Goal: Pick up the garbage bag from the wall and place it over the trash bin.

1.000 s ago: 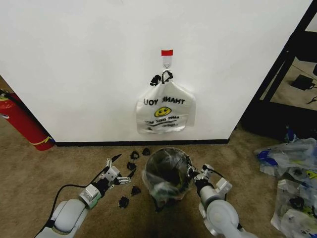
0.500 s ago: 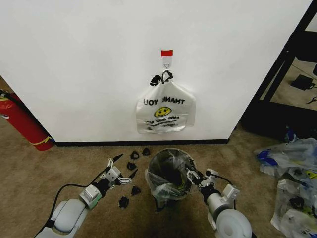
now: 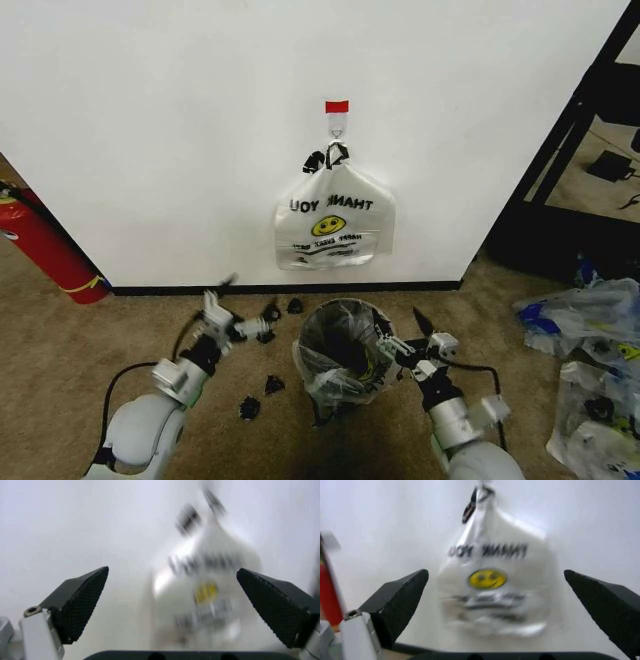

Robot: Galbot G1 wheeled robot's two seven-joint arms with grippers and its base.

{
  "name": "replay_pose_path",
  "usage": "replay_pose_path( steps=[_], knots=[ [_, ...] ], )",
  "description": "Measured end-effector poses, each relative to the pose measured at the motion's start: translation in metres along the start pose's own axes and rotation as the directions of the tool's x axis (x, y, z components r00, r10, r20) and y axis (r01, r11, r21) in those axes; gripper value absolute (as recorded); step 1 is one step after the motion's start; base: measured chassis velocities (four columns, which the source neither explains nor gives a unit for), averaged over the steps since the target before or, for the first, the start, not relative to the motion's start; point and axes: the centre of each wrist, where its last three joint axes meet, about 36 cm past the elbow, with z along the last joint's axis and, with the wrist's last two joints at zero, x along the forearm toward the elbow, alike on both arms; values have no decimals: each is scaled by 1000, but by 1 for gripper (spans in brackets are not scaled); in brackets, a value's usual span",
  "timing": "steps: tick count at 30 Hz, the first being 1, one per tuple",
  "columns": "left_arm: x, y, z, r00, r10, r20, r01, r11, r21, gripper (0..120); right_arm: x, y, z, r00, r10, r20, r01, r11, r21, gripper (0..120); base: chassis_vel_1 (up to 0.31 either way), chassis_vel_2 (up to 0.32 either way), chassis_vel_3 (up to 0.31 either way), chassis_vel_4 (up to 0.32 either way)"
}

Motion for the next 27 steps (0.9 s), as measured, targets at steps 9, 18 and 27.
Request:
replay_pose_path(
  steps=[9,18,27],
  knots=[
    [0,-25,-34,984,-170,-55,178,962,206,100,5,11,-10,968,250,-9,-247,961,121,100,0,0,0,0],
    [0,-19,-34,984,-170,-56,177,969,170,100,3,9,7,962,253,99,-263,958,112,100,0,0,0,0],
    [4,-19,-33,985,-162,-60,170,973,154,100,-6,9,12,959,266,95,-274,958,82,100,0,0,0,0]
  ],
)
